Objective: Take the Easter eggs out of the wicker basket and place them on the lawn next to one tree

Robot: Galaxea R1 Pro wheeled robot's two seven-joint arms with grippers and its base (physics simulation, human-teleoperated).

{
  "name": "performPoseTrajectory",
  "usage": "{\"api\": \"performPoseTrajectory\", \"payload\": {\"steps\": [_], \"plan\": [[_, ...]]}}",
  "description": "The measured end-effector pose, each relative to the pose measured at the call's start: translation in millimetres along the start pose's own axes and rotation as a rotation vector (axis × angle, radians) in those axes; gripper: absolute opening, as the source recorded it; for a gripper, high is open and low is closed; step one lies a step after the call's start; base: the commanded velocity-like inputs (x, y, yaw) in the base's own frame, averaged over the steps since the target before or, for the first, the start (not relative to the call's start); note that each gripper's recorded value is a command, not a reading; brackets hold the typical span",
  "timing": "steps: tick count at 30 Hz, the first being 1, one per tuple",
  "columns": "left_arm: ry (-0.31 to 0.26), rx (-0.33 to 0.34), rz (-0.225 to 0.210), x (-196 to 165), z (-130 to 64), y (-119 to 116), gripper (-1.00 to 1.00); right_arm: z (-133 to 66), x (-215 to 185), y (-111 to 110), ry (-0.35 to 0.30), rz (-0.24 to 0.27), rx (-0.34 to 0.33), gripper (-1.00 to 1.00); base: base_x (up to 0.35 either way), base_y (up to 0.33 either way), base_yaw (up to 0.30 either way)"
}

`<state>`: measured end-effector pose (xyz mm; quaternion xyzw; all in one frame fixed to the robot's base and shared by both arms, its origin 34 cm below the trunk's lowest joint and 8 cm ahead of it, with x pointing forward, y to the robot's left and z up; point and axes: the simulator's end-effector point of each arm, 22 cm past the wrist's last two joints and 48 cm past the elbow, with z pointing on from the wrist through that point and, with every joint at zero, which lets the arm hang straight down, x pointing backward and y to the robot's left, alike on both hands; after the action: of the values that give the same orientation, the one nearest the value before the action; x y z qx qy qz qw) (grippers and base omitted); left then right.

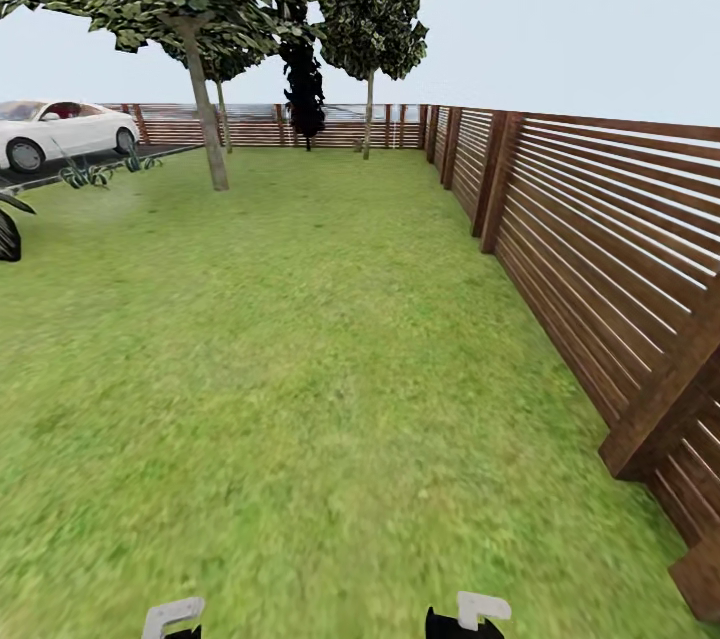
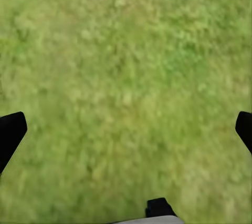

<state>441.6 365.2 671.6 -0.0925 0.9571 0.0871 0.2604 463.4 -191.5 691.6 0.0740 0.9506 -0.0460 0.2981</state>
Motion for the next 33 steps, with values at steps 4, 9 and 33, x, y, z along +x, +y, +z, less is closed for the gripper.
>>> {"api": "performPoseTrajectory", "payload": {"steps": [4,9,33], "plan": [[0.0,0.0,0.0,0.0,0.0,0.0,1.0,0.0,-0.3,0.4,0.0,0.0,-0.001,1.0,0.309,0.0,0.0],[0.0,0.0,0.0,0.0,0.0,0.0,1.0,0.0,-0.1,0.3,0.0,0.0,0.0,1.0,0.309,0.0,0.0],[-0.001,0.002,0.001,-0.1,-0.1,-1.2,1.0,0.0,-0.1,0.8,0.0,-0.002,-0.001,1.0,0.305,0.0,0.031]]}}
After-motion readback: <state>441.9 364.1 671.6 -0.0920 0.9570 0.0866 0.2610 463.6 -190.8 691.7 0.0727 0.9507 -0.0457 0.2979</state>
